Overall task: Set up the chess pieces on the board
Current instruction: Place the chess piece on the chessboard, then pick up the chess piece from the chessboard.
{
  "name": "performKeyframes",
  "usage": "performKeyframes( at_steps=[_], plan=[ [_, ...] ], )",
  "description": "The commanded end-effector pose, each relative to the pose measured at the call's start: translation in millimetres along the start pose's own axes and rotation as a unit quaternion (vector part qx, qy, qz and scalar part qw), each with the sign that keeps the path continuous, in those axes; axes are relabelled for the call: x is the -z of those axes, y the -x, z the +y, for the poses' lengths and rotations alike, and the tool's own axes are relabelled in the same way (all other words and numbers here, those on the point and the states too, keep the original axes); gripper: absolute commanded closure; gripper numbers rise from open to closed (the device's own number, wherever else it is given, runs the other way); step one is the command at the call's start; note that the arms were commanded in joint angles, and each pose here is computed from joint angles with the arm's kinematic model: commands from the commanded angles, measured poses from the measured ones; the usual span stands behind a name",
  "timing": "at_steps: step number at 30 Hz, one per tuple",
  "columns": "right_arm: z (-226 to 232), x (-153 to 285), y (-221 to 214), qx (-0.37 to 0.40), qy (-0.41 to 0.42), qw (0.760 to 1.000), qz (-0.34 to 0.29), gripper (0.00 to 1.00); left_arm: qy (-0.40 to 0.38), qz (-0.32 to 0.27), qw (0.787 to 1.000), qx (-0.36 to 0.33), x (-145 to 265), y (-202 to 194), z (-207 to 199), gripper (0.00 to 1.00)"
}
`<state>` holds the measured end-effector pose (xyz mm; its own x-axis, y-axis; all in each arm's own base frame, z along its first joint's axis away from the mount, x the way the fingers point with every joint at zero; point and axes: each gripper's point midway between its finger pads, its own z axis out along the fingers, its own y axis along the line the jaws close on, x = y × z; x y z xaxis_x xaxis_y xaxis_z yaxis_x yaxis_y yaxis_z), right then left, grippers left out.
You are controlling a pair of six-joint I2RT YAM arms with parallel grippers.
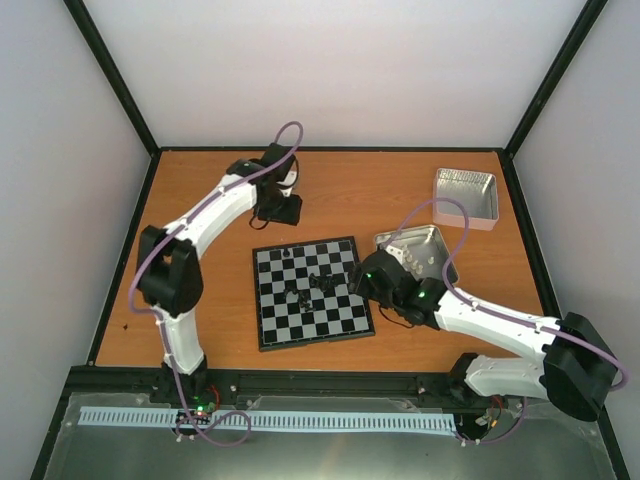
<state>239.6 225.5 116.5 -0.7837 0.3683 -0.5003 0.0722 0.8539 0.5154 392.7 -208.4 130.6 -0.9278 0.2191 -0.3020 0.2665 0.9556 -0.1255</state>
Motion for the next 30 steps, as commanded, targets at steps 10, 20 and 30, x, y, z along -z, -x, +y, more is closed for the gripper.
performKeyframes(
  at_steps=[10,20,30],
  plan=[
    [45.2,-27.7,-6.7,0.190,0.003,0.979,0.074,0.40,-0.114,-0.284,0.952,0.005,123.3,-53.7,-10.9,0.43],
    [50.9,-49.5,-30.5,0.253,-0.100,0.955,0.117,0.59,-0.104,-0.351,0.929,0.046,141.4,-117.9,17.9,0.39],
    [53.6,-65.5,-46.1,0.263,-0.136,0.945,0.137,0.64,-0.098,-0.409,0.906,0.037,180.0,-130.0,25.3,0.35]
  ],
)
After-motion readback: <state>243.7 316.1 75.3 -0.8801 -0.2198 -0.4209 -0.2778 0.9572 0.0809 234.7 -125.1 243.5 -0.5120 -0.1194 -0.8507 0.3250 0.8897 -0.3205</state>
